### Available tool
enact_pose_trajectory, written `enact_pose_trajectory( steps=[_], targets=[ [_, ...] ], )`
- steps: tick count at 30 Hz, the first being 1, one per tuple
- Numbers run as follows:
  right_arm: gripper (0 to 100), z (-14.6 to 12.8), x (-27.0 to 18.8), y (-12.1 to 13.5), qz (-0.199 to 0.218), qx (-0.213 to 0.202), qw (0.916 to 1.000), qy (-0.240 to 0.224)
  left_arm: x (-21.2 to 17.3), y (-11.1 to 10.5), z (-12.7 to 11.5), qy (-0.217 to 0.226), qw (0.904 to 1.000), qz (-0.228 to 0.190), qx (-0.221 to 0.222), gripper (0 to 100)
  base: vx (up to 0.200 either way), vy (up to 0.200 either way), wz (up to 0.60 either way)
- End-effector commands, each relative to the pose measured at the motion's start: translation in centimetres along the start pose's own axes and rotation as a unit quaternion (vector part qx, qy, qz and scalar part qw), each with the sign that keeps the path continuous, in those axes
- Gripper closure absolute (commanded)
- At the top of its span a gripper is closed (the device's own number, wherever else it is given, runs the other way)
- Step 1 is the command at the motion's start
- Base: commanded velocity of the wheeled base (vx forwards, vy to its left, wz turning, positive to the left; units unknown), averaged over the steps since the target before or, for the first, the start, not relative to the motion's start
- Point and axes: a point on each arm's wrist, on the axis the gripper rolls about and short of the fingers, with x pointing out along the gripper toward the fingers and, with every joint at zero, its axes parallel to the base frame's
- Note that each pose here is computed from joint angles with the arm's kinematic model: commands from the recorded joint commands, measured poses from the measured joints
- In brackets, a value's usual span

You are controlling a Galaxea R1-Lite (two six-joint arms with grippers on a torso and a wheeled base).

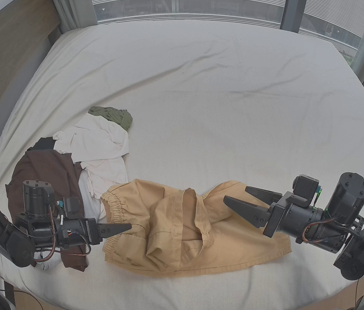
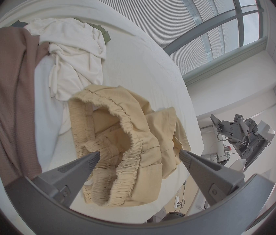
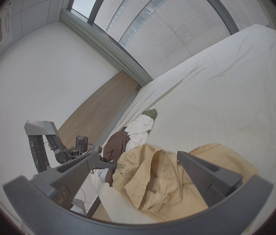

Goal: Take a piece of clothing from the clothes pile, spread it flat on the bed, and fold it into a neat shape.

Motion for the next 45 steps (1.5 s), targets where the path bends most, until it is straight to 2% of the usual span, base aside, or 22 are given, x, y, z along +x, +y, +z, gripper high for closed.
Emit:
enact_pose_trajectory(
  steps=[1, 7, 18, 32, 33, 45],
  targets=[
    [0, 0.1, 0.0, -0.1, -0.001, 0.0, 1.0, -0.002, 1.1, 0.5, -0.8, 0.012, 0.9999, -0.003, -0.008, 0, 0.0, 0.0, 0.0],
    [0, 0.2, 0.0, -0.2, -0.004, -0.001, 1.0, -0.004, 2.0, 0.1, -0.6, -0.021, 0.9992, -0.026, -0.022, 0, 0.0, 0.0, 0.0],
    [0, 0.3, 0.0, -0.4, -0.006, -0.001, 1.0, -0.006, 2.6, 0.3, -1.8, -0.036, 0.9982, -0.042, -0.022, 0, 0.0, 0.0, 0.0],
    [0, 0.3, 0.0, -0.3, -0.005, -0.001, 1.0, -0.005, 2.6, 0.3, -1.8, -0.037, 0.9982, -0.043, -0.02, 0, 0.0, 0.0, 0.0],
    [0, 0.2, 0.0, -0.4, -0.006, -0.001, 1.0, -0.004, 2.7, 0.3, -1.7, -0.04, 0.9981, -0.044, -0.019, 100, 0.0, 0.0, 0.0],
    [0, 0.1, 0.0, -0.5, -0.007, 0.001, 1.0, -0.003, 3.1, 0.9, -1.6, -0.061, 0.9969, -0.049, -0.008, 100, 0.0, 0.0, 0.0]
  ],
)
